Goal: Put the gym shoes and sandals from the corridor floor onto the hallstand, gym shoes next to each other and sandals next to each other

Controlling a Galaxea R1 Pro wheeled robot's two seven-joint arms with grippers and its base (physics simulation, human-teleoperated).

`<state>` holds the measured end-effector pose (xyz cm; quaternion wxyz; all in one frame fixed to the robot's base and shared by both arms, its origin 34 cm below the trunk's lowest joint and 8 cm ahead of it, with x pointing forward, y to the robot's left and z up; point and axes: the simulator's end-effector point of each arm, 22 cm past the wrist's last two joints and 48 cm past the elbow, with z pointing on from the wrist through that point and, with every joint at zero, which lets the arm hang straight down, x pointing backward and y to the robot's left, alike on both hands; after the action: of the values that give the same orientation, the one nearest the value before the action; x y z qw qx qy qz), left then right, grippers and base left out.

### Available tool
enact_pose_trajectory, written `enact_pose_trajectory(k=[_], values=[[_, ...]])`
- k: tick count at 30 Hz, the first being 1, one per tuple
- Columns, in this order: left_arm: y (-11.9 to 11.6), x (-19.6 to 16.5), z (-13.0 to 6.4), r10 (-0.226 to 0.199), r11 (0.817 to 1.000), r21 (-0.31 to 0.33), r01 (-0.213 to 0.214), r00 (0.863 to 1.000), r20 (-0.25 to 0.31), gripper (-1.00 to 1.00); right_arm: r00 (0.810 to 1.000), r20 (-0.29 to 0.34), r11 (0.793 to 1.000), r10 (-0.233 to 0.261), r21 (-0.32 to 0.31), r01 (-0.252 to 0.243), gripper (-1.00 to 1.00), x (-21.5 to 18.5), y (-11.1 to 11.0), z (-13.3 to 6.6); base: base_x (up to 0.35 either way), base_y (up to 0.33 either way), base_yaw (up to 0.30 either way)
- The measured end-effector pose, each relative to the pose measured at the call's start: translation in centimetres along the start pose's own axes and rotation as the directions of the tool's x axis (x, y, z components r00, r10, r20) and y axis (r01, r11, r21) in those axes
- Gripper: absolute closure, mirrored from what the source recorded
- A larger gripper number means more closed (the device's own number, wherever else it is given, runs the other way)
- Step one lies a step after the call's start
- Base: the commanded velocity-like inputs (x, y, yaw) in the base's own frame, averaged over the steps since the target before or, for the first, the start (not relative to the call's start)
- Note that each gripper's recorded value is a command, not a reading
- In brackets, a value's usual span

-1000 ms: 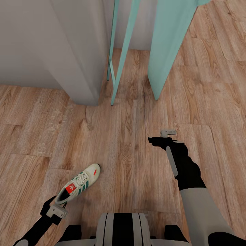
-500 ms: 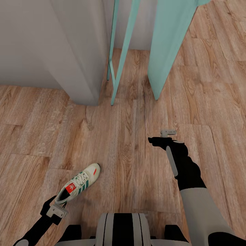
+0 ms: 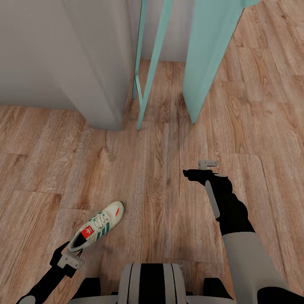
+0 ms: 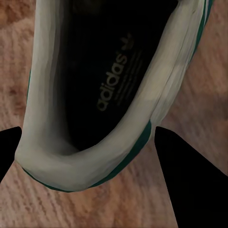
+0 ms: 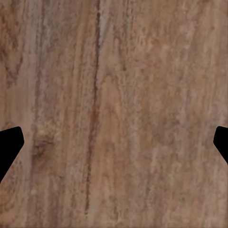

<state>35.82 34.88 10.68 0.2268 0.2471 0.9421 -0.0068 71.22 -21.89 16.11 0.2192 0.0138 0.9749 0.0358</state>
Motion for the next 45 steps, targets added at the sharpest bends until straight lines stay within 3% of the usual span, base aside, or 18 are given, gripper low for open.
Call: enact_pose_trajectory(k=[10,17,21,24,28,33,35,37,40,45], values=[[0.7,-0.7,0.1,-0.005,1.0,-0.023,0.005,1.0,0.014,1.0,1.0,0.0,1.0,0.0,0.0,0.0,-1.0,0.0,0.0,0.0,0.0,0.0,0.0],[3.4,-9.7,-0.5,0.044,0.996,-0.085,-0.029,0.981,0.189,1.0,1.0,0.025,1.0,-0.001,-0.002,0.001,-1.0,-1.4,0.1,-1.1,0.0,0.0,0.0],[4.3,-12.5,-1.1,0.057,0.994,-0.107,-0.034,0.973,0.224,1.0,0.999,0.041,1.0,-0.002,-0.002,0.002,-1.0,-2.3,0.2,-1.9,0.0,0.0,0.0],[4.6,-12.6,-1.2,0.048,0.993,-0.113,-0.027,0.98,0.195,1.0,0.999,0.053,1.0,-0.002,-0.003,0.002,-1.0,-3.0,0.3,-2.4,0.0,0.0,0.0],[5.3,-11.7,-1.4,0.011,0.993,-0.121,0.001,0.995,0.103,1.0,0.998,0.069,1.0,-0.003,-0.004,0.004,-1.0,-3.9,0.4,-3.2,0.0,0.0,0.0],[6.6,-15.3,-2.7,0.003,0.988,-0.151,0.014,0.993,0.114,1.0,0.996,0.089,1.0,-0.005,-0.005,0.005,-1.0,-5.0,0.5,-4.2,0.0,0.0,0.0],[6.7,-15.0,-3.0,-0.01,0.988,-0.153,0.023,0.997,0.081,1.0,0.995,0.097,1.0,-0.005,-0.006,0.005,-1.0,-5.5,0.6,-4.6,0.0,0.0,0.0],[6.6,-13.7,-3.2,-0.038,0.987,-0.153,0.039,0.999,0.01,1.0,0.994,0.106,1.0,-0.004,-0.008,0.005,-1.0,-5.9,0.6,-5.0,0.0,0.0,0.0],[6.0,-12.8,-3.4,-0.073,0.987,-0.147,0.064,0.996,-0.056,1.0,0.993,0.118,1.0,-0.002,-0.012,0.004,-1.0,-6.6,0.8,-5.7,0.0,0.0,0.0],[4.4,-13.9,-3.6,-0.109,0.986,-0.131,0.101,0.993,-0.05,1.0,0.99,0.139,1.0,-0.004,-0.017,0.006,-1.0,-7.7,1.1,-6.7,0.0,0.0,0.0]])
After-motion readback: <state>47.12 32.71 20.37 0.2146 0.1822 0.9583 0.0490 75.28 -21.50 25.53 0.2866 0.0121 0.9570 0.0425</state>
